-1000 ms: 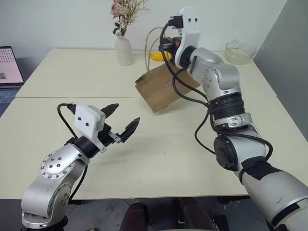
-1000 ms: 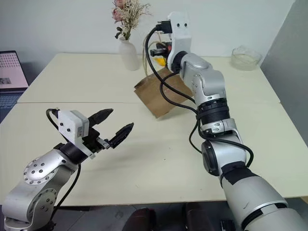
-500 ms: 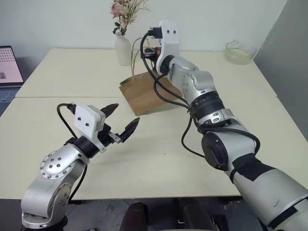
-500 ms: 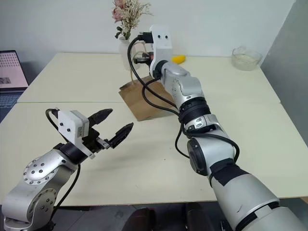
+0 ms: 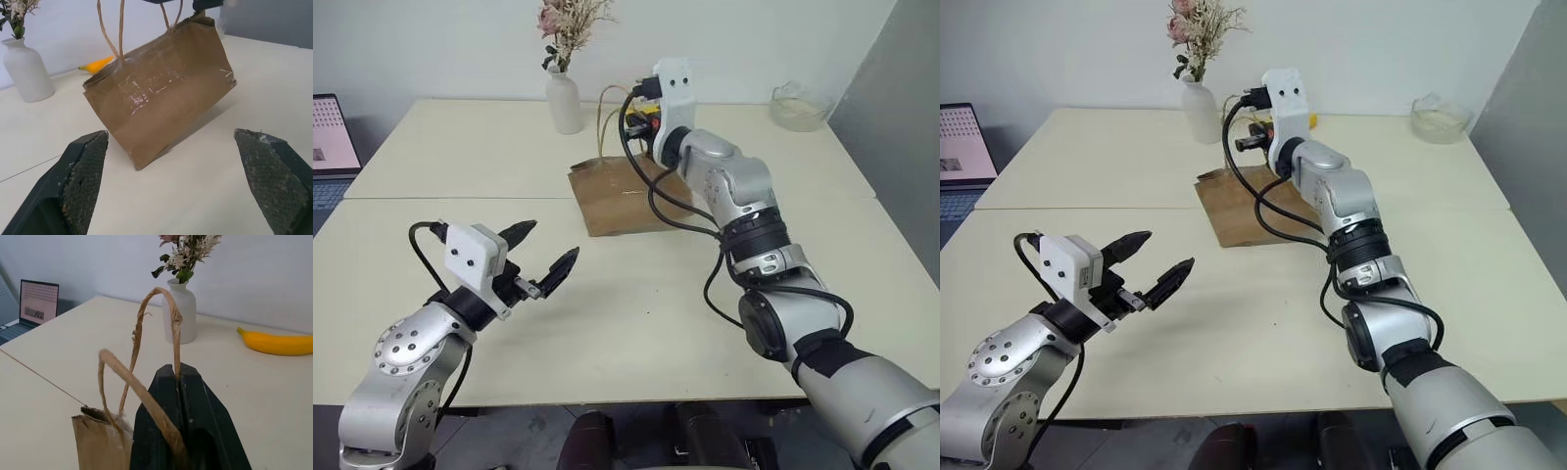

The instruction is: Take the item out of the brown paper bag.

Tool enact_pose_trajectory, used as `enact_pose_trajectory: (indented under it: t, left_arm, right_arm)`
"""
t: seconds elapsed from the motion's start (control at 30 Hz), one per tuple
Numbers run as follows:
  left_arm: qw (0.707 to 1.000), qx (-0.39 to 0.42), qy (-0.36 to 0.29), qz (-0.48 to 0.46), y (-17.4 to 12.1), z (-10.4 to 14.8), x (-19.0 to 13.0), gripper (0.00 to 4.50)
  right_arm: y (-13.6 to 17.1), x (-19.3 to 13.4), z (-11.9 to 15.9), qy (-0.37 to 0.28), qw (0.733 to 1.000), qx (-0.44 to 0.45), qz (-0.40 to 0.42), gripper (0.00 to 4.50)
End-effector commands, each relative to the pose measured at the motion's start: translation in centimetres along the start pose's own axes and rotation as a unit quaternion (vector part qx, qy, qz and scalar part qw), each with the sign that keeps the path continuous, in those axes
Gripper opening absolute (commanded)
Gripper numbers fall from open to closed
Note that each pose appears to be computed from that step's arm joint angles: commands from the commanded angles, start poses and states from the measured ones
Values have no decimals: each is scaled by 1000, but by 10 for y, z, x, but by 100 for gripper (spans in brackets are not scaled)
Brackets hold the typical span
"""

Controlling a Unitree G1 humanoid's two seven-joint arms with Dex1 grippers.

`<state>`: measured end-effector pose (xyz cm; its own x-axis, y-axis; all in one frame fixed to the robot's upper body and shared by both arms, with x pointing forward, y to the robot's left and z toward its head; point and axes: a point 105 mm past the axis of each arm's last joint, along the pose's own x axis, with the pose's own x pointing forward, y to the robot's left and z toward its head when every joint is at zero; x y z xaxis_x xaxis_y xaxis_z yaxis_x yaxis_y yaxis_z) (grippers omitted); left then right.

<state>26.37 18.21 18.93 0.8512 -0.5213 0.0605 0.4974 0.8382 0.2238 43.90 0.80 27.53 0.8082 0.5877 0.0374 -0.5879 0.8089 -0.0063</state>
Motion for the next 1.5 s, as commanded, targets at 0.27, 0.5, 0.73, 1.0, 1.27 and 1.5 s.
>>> enact_pose_trajectory:
  t: [0.27,0.5,0.73,1.0,1.27,1.5]
  left_arm:
    - [1000,19,-18,-12,-2,12,-2,431]
    - [999,3,-31,-24,-5,18,0,431]
    - [999,3,-34,-37,-9,22,2,431]
    - [998,-1,-46,-42,-10,28,8,431]
    - [998,-2,-52,-45,-9,31,13,431]
    - [996,-23,-68,-58,-6,39,30,431]
  right_arm:
    - [2,-9,16,-24,999,-46,9,1]
    - [-8,-11,0,-6,995,-97,16,1]
    - [-15,-16,-5,0,992,-123,23,1]
    - [-20,-25,-9,4,989,-143,44,210]
    - [-33,-46,-13,13,981,-184,57,449]
    - [-31,-89,-12,-6,976,-197,95,449]
